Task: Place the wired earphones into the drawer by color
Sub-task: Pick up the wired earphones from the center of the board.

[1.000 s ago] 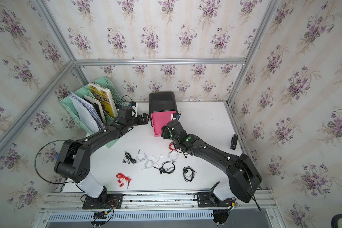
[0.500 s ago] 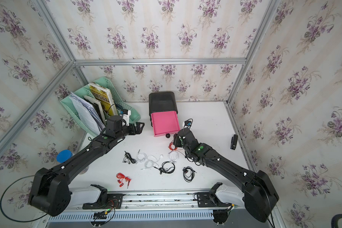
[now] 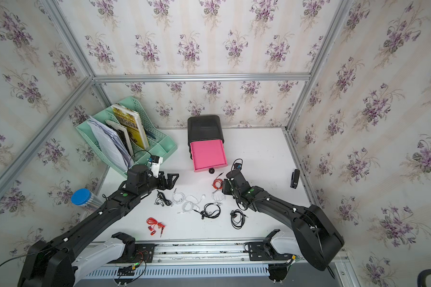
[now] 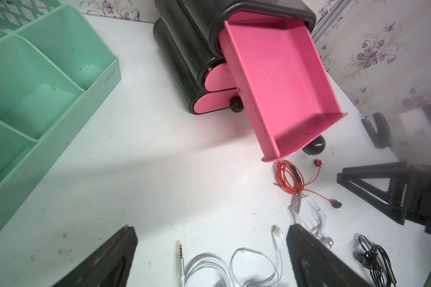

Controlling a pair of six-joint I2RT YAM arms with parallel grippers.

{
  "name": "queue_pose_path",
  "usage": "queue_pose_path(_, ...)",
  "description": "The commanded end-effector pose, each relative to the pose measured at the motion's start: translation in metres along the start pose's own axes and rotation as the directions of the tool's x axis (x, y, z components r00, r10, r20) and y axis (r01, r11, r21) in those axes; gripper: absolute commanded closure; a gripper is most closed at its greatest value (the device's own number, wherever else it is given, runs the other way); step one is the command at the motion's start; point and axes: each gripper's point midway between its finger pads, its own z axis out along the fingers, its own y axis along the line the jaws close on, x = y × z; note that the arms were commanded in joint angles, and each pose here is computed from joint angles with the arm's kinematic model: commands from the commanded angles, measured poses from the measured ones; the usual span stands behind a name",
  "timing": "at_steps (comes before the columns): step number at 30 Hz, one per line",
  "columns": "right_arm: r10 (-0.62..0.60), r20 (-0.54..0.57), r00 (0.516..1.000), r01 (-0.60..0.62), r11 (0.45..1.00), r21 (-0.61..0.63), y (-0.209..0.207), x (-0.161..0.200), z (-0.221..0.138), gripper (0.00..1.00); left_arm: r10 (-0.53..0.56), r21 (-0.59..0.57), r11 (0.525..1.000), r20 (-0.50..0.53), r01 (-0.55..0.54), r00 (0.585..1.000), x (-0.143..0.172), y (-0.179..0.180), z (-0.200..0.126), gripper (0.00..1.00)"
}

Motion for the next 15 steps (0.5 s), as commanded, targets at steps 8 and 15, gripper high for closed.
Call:
queue_pose_path(8, 0.053, 0.004, 0.999, -0.053, 0.997, -0.063, 0.013, -0.005, 0.030, 0.51, 0.046, 0.020, 0.999, 0.048, -0.047, 0.998, -0.012, -0.006, -0.003, 0.01)
queue_pose_path(15, 0.060, -0.018, 0.998, -0.061, 0.996, -0.062, 0.015, 0.000, 0.041, 0.57, 0.048, 0.017, 0.999, 0.045, -0.049, 0.998, -0.011, -0.005, -0.002, 0.01)
